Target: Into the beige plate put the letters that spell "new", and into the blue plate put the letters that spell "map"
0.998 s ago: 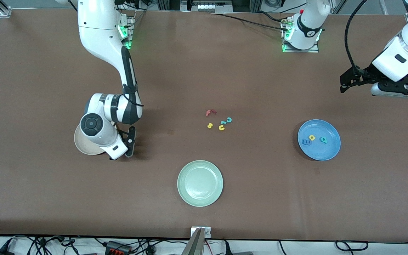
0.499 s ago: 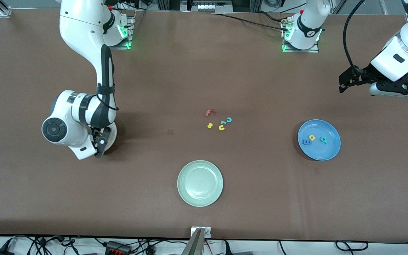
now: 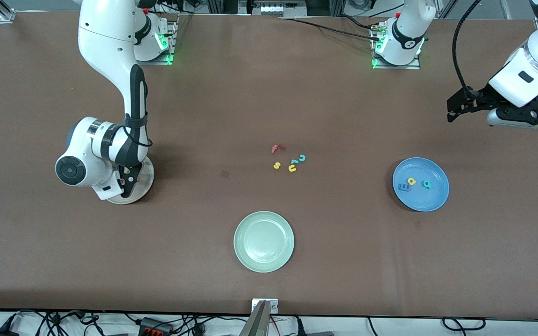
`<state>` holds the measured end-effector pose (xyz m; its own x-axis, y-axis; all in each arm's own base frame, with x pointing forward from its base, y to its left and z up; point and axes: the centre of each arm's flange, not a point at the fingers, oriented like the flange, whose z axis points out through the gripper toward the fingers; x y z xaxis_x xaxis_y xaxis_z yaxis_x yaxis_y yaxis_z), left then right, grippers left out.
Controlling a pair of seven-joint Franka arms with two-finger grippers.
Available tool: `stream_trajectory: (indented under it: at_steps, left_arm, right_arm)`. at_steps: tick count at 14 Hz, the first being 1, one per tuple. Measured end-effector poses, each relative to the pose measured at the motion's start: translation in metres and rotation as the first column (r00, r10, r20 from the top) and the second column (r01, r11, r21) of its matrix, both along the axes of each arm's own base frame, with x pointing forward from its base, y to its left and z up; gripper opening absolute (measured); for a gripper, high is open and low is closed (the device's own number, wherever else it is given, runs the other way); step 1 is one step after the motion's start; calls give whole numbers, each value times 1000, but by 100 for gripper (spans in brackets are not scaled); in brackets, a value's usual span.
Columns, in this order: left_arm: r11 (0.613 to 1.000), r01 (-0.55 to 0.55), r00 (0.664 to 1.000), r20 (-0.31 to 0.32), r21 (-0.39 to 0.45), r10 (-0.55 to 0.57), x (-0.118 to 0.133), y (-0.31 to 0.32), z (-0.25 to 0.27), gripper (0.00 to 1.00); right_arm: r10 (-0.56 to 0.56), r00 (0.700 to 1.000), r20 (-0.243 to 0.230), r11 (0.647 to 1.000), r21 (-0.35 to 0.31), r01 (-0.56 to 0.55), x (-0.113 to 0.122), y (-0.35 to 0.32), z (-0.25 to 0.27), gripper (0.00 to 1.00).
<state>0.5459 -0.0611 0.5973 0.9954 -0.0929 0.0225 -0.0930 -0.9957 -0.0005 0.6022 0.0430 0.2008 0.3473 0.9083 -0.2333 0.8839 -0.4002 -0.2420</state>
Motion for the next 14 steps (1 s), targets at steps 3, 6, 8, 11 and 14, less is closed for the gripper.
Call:
stream_trajectory:
  at_steps: [3,6,8,11,14]
  left_arm:
    - [1000,0,1000,0,0,0,0,0,0,100]
    - [1000,0,1000,0,0,0,0,0,0,100]
    - [1000,0,1000,0,0,0,0,0,0,100]
    - [1000,0,1000,0,0,0,0,0,0,100]
    - [1000,0,1000,0,0,0,0,0,0,100]
  right_arm:
    - [-33,997,72,999,-19,34,13,-11,32,89]
    - [-151,974,169,988,48,145,31,-20,86,100]
    - [-230,952,203,971,117,210,38,-29,110,100]
    - [-281,934,222,955,166,248,43,-35,119,100]
    - [-378,900,214,921,187,342,46,-22,118,100]
